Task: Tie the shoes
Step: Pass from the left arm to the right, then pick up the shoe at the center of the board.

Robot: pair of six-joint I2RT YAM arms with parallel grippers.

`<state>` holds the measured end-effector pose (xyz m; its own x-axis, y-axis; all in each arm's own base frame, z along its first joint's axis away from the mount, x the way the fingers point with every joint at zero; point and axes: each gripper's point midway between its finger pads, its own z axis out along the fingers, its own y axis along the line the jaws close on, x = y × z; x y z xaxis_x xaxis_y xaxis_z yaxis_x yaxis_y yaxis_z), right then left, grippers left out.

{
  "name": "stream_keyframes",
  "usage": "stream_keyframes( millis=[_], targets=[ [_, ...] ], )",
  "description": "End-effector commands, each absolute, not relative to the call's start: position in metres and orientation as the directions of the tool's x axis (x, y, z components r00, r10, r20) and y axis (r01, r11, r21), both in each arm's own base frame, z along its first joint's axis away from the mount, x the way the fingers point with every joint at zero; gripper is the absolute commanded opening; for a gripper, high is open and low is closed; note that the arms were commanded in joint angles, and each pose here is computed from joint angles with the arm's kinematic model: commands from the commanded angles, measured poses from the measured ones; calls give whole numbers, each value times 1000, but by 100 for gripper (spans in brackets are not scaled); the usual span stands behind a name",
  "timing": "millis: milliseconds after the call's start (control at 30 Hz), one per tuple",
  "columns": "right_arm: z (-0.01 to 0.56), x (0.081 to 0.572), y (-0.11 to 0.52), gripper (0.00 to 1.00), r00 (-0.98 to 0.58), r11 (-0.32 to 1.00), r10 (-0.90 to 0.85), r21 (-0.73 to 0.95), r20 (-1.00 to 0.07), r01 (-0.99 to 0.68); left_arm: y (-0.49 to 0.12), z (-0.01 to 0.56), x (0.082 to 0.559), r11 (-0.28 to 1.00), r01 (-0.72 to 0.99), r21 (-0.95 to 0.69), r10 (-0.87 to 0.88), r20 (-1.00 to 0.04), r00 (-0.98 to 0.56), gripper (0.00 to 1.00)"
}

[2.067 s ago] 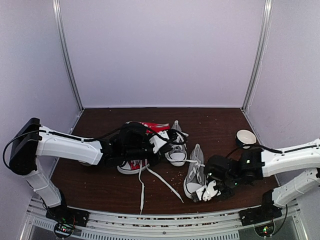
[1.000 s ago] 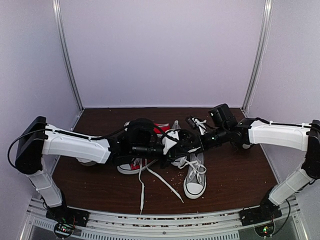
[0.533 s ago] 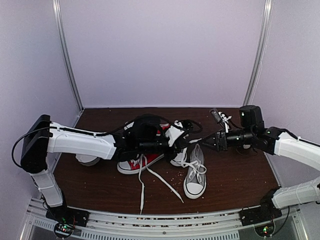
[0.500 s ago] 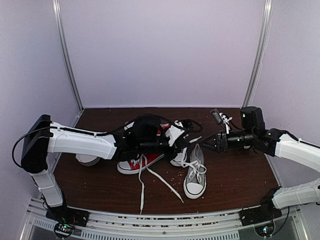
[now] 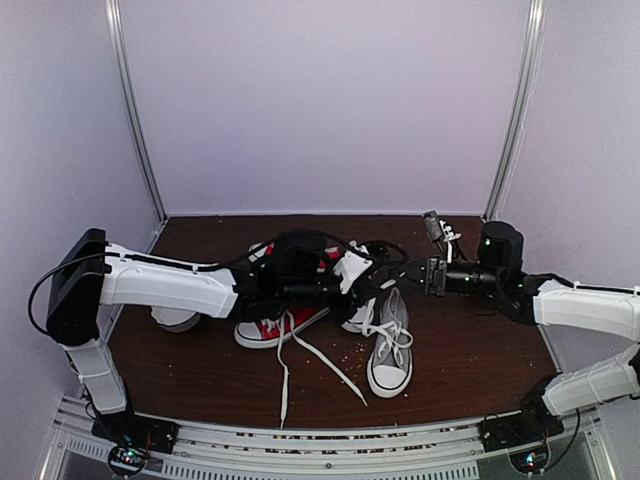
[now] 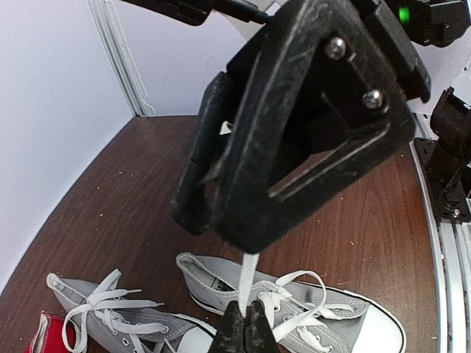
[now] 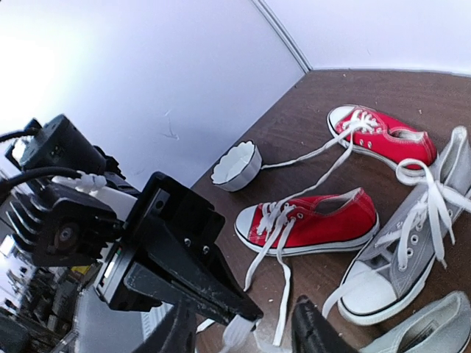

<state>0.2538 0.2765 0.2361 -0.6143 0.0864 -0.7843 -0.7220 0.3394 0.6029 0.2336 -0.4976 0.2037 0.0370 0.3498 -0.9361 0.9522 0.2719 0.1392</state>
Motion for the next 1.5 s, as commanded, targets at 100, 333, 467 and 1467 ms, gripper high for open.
stream_keyframes(
  millis=[100,333,467,1467],
  targets=[
    [248,249,287,18,-616,238,102,620,-781,-747,-505,213,236,261,956,135,322,-945,46,0],
    [231,243,284,38,-630,269,42,616,-775,-740,-506,212,237,252,960,125,314,-949,41,0],
    [225,243,286,19,-648,268,33,631,-761,-728,-508,214,237,247,961,121,305,-952,42,0],
    [192,287,214,0,-714,614,69,593,-697,-520,-529,94,205,-271,820,505,626,-555,549,62]
  ],
)
